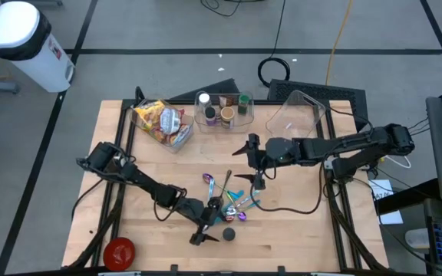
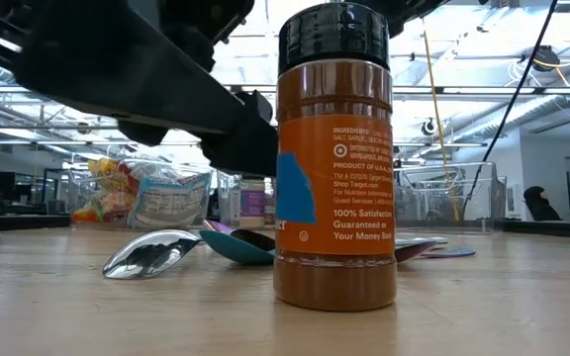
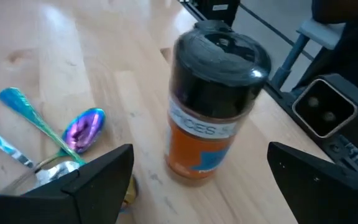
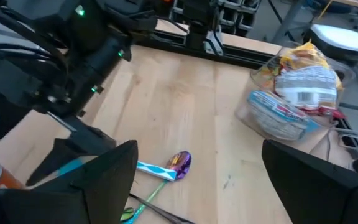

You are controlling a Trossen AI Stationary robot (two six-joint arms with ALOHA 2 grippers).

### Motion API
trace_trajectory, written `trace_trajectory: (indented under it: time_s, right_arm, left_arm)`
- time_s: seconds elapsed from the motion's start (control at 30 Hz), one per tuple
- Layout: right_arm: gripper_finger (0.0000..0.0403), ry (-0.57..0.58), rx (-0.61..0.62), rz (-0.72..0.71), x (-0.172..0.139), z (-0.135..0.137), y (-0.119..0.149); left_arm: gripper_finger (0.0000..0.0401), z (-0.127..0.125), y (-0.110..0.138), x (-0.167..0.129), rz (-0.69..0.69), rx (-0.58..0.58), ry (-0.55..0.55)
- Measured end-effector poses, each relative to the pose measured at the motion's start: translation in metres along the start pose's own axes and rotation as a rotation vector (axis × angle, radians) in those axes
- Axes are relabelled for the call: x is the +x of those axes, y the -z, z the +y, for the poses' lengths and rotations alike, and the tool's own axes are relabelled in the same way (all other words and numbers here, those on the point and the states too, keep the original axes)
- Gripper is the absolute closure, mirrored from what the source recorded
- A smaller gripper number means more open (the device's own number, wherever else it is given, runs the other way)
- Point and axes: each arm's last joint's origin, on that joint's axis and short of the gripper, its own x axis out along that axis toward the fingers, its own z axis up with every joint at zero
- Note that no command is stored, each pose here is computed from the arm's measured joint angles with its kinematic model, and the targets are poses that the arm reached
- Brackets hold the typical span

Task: Pick & Place Food Item
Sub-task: Put the orange seasoning bottle into the middle transparent bin

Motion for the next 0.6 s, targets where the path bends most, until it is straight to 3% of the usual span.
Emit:
trace_trajectory:
  time_s: [0.17,0.43,0.6]
  right_arm:
    - [0.0069,-0.003,0.005,-0.002,0.000,0.000,0.000]
    - [0.0069,-0.003,0.006,-0.008,0.000,0.000,-0.001]
    - [0.0069,-0.008,0.004,-0.001,0.000,0.001,0.000]
  left_arm:
    - [0.0027,0.009,-0.007,0.003,-0.021,0.001,-0.001]
    - [0.0027,0.016,-0.001,0.025,0.013,-0.008,0.143]
    - [0.0027,0.018,-0.007,0.025,-0.039,0.070,0.138]
